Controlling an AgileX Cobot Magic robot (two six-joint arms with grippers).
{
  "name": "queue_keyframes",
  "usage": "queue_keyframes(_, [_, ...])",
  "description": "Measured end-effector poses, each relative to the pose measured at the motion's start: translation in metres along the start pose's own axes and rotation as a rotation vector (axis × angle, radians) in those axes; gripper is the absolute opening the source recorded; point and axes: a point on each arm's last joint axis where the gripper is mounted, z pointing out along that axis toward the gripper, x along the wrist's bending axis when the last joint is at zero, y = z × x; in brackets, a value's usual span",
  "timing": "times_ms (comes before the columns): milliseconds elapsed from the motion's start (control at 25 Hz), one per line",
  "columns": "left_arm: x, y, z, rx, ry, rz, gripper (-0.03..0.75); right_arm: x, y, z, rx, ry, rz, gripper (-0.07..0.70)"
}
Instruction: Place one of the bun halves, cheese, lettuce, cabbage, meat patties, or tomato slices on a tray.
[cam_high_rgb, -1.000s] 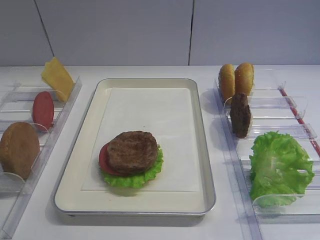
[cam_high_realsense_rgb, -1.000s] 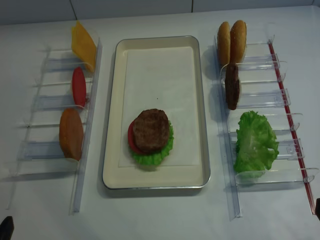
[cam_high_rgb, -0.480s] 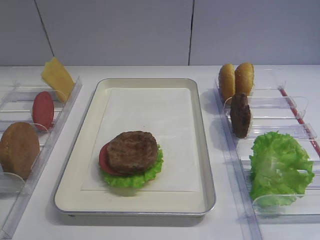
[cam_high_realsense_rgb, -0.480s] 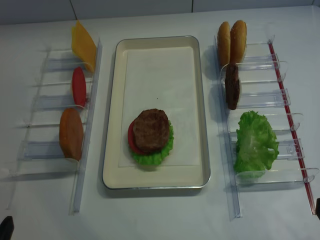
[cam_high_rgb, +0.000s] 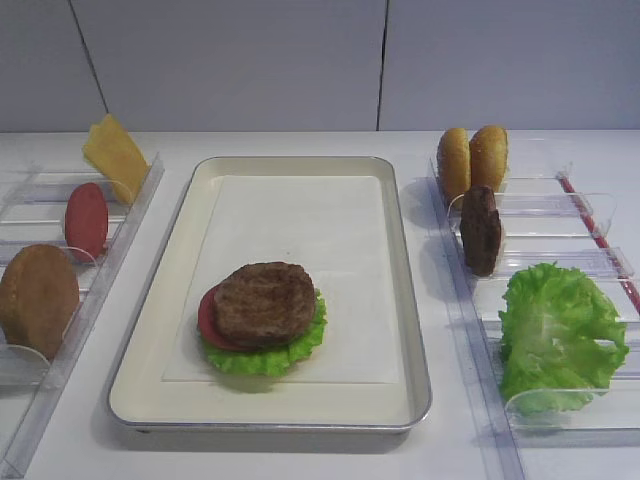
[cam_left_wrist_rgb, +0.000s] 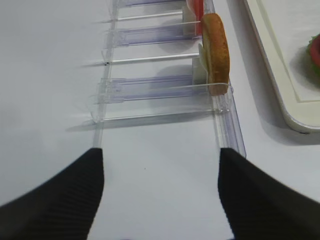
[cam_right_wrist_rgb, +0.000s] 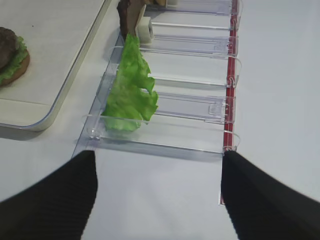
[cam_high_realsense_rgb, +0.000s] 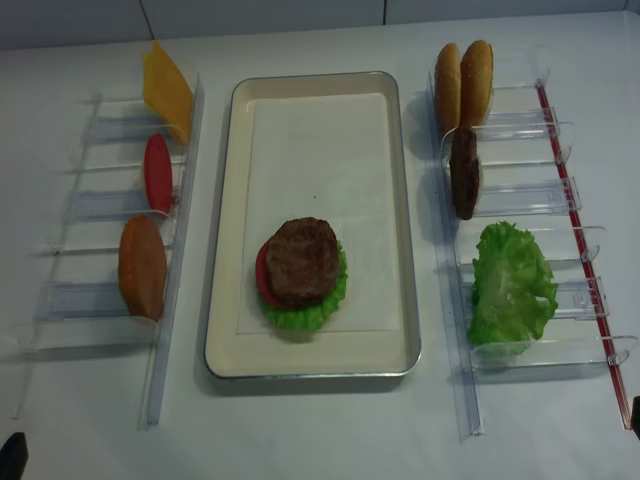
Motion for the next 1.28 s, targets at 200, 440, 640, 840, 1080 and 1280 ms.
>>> queue_keyframes(200, [0.0000, 0.0000, 0.0000, 0.000, 0.000, 0.000, 0.459, 0.0000, 0.0000, 0.0000, 0.000, 0.000, 0.000, 0.533])
queue_keyframes(440, [0.0000, 0.0000, 0.0000, 0.000, 0.000, 0.000, 0.459, 0.0000, 0.0000, 0.0000, 0.000, 0.000, 0.000, 0.533])
queue_keyframes(640, [0.0000, 0.0000, 0.0000, 0.000, 0.000, 0.000, 0.459, 0.0000, 0.0000, 0.0000, 0.000, 0.000, 0.000, 0.533])
queue_keyframes(840, [0.0000, 0.0000, 0.0000, 0.000, 0.000, 0.000, 0.459, 0.0000, 0.0000, 0.0000, 0.000, 0.000, 0.000, 0.533])
queue_keyframes(1080, [0.0000, 0.0000, 0.0000, 0.000, 0.000, 0.000, 0.459, 0.0000, 0.0000, 0.0000, 0.000, 0.000, 0.001, 0.533])
queue_keyframes(1280, [0.0000, 0.0000, 0.0000, 0.000, 0.000, 0.000, 0.459, 0.0000, 0.0000, 0.0000, 0.000, 0.000, 0.001, 0.533])
